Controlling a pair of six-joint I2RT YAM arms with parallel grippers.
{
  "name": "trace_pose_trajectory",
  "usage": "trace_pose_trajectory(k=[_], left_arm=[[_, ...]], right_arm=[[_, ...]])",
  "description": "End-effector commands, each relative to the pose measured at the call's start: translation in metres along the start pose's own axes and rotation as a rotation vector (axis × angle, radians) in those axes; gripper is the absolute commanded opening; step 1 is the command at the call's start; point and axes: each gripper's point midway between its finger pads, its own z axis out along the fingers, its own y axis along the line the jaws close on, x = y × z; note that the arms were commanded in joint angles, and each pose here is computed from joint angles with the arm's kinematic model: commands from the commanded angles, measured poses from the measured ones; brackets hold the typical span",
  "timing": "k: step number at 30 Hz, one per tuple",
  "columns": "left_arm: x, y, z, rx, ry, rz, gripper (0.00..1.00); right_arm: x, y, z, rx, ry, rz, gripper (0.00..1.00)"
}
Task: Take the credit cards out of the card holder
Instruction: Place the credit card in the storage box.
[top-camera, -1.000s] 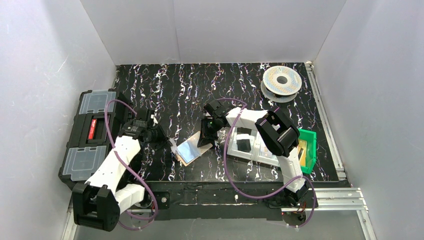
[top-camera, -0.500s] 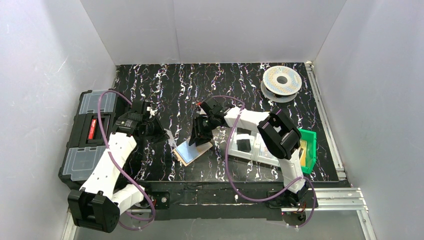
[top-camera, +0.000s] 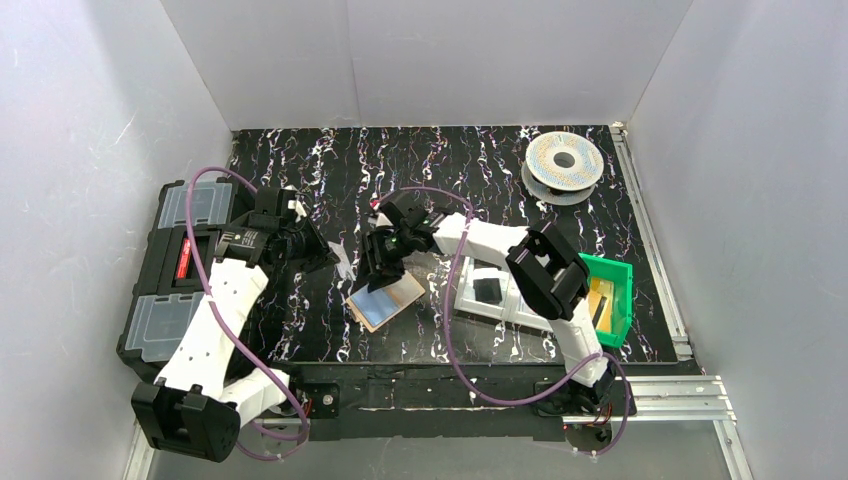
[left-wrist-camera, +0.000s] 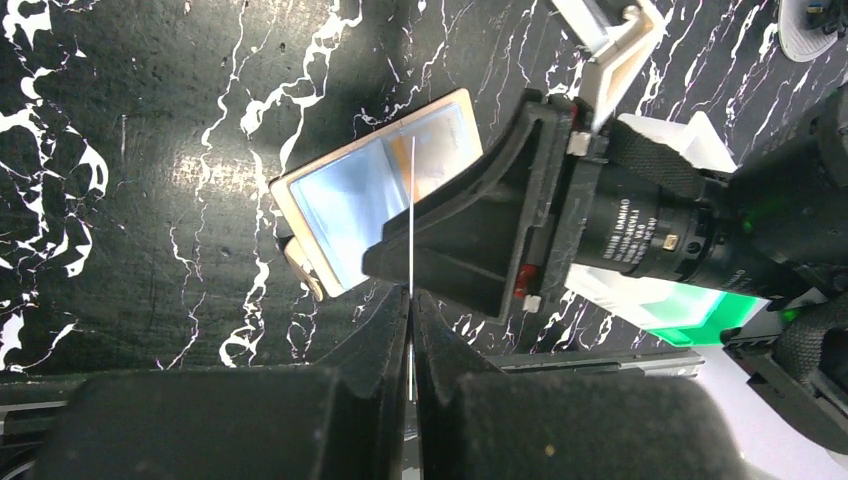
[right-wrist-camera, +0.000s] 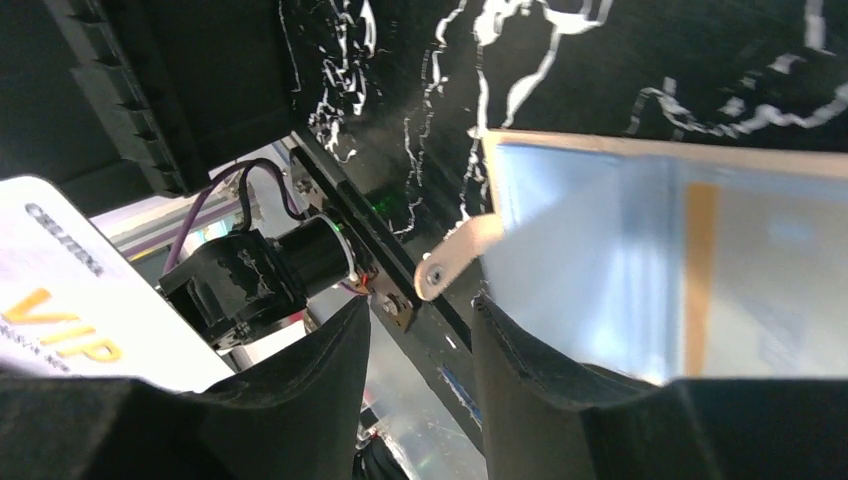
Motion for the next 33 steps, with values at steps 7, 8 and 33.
trace_pose_trajectory(k=[7, 8, 33], left_arm=[[-0.001, -0.015, -0.008, 0.050, 0.030, -0.008, 0.00], [-0.001, -0.016, -0.008, 0.054, 0.029, -0.007, 0.00], [-0.021, -0.120, -0.029, 0.631, 0.055, -0.172, 0.00]], right_arm=[[0.011, -0.014, 0.038, 0.000, 0.079, 0.025, 0.50], [0.011, -0.014, 0.039, -0.004, 0.081, 0.025, 0.50], [-0.015, 0.039, -0.153, -0.234, -0.330, 0.036, 0.80]])
